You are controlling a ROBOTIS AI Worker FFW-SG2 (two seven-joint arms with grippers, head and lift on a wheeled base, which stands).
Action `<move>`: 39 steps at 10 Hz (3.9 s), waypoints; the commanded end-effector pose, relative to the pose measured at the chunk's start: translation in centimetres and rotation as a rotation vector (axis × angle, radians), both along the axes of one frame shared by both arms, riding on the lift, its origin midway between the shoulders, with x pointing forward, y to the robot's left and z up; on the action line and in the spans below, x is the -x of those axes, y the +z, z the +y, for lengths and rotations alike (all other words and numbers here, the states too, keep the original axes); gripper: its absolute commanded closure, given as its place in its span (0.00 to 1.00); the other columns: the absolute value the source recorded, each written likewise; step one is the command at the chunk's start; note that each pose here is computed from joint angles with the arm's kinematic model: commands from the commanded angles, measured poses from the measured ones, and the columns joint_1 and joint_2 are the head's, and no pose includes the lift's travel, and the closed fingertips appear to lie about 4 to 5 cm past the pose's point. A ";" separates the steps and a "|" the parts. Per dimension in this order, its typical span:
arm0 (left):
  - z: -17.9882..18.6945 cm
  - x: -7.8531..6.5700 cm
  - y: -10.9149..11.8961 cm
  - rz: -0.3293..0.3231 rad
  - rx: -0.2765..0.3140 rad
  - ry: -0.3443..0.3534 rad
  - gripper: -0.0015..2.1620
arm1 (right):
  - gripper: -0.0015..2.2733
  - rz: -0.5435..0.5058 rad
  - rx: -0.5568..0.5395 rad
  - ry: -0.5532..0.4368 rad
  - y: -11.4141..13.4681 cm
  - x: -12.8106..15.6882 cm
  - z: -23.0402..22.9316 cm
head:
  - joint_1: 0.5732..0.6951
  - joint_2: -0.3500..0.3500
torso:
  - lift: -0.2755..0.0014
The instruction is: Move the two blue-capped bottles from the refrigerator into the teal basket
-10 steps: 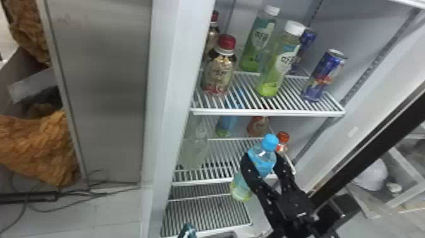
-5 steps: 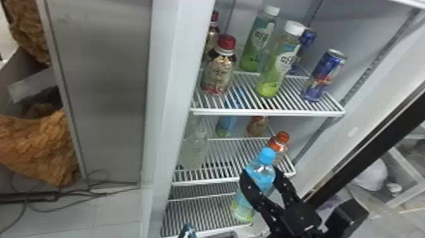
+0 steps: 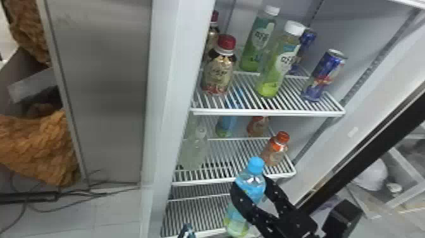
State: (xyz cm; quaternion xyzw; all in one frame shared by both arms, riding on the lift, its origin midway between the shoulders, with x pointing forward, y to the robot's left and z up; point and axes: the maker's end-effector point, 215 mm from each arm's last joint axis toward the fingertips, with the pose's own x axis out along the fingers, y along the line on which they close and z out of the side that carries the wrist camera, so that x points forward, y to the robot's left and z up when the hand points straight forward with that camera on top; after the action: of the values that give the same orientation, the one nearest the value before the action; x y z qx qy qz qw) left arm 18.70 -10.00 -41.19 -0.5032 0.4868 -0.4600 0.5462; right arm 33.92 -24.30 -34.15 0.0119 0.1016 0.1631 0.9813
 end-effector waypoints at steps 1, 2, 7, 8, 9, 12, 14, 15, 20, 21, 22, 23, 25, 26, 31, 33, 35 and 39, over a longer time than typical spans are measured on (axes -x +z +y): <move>0.0 0.0 0.0 0.001 0.000 0.001 0.53 | 0.26 0.044 -0.008 0.034 -0.1 1.1 1.1 | 1.00 0.00 | 0.48; 0.0 0.0 0.0 0.001 0.000 0.001 0.53 | 0.26 0.082 -0.016 0.056 -0.5 1.9 1.8 | 1.00 0.00 | 0.48; 0.1 0.1 -0.1 0.003 -0.001 0.002 0.53 | 0.26 0.225 -0.048 0.088 -4.3 3.8 2.3 | 1.00 0.00 | 0.48; 0.1 0.1 -0.1 0.003 -0.001 0.002 0.53 | 0.26 0.253 -0.056 0.093 -5.5 4.0 2.2 | 1.00 0.00 | 0.48; 0.1 0.1 -0.1 0.003 -0.001 0.002 0.53 | 0.26 0.263 -0.069 0.098 -6.1 3.9 2.5 | 1.00 0.00 | 0.48; 0.1 0.1 -0.1 0.003 -0.001 0.002 0.53 | 0.26 0.293 -0.091 0.106 -8.2 3.9 2.6 | 1.00 0.00 | 0.48; 0.1 0.1 -0.1 0.003 -0.001 0.002 0.53 | 0.26 0.314 -0.092 0.117 -9.5 4.1 2.5 | 1.00 0.00 | 0.48; 0.1 0.1 -0.1 0.003 -0.001 0.002 0.53 | 0.26 0.330 -0.089 0.127 -10.5 4.2 2.2 | 1.00 0.00 | 0.48; 0.1 0.1 -0.1 0.006 0.000 0.004 0.53 | 0.25 0.366 -0.073 0.188 -13.4 4.2 1.7 | 1.00 0.00 | 0.48; 0.1 0.1 -0.1 0.006 0.000 0.004 0.53 | 0.25 0.368 -0.067 0.204 -13.5 4.1 1.7 | 1.00 0.00 | 0.48; 0.1 0.1 -0.1 0.006 0.000 0.004 0.53 | 0.24 0.364 -0.061 0.207 -13.5 3.9 1.7 | 1.00 0.00 | 0.48; 0.1 0.1 -0.1 0.006 0.000 0.004 0.53 | 0.22 0.359 -0.062 0.211 -13.3 3.8 1.8 | 1.00 0.00 | 0.48; 0.1 0.1 -0.1 0.006 0.000 0.004 0.53 | 0.21 0.332 -0.059 0.216 -12.6 3.5 1.8 | 1.00 0.00 | 0.48; 0.0 0.1 -0.1 0.006 0.001 0.005 0.53 | 0.21 0.306 -0.046 0.215 -12.1 2.9 1.6 | 1.00 0.00 | 0.48; 0.0 0.0 0.0 0.004 0.003 0.005 0.53 | 0.21 0.100 -0.011 0.087 -8.4 -2.3 -2.1 | 1.00 0.00 | 0.48; 0.1 -0.1 0.0 0.003 0.002 0.007 0.53 | 0.21 0.057 -0.009 0.050 -8.0 -3.6 -2.9 | 1.00 0.00 | 0.48; 0.1 -0.2 0.1 0.001 0.002 0.007 0.53 | 0.21 0.016 -0.002 0.019 -7.7 -4.7 -3.8 | 1.00 0.00 | 0.48; 0.0 -0.2 0.2 0.002 0.006 0.008 0.53 | 0.16 -0.083 0.009 -0.048 -6.1 -7.0 -4.8 | 1.00 0.00 | 0.48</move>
State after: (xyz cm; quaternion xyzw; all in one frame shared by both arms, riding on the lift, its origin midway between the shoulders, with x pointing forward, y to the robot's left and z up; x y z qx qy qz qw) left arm 18.91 -9.96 -41.05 -0.5065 0.4842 -0.4588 0.5463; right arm 40.64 -29.20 -40.55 0.0039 0.0687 0.1393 0.9879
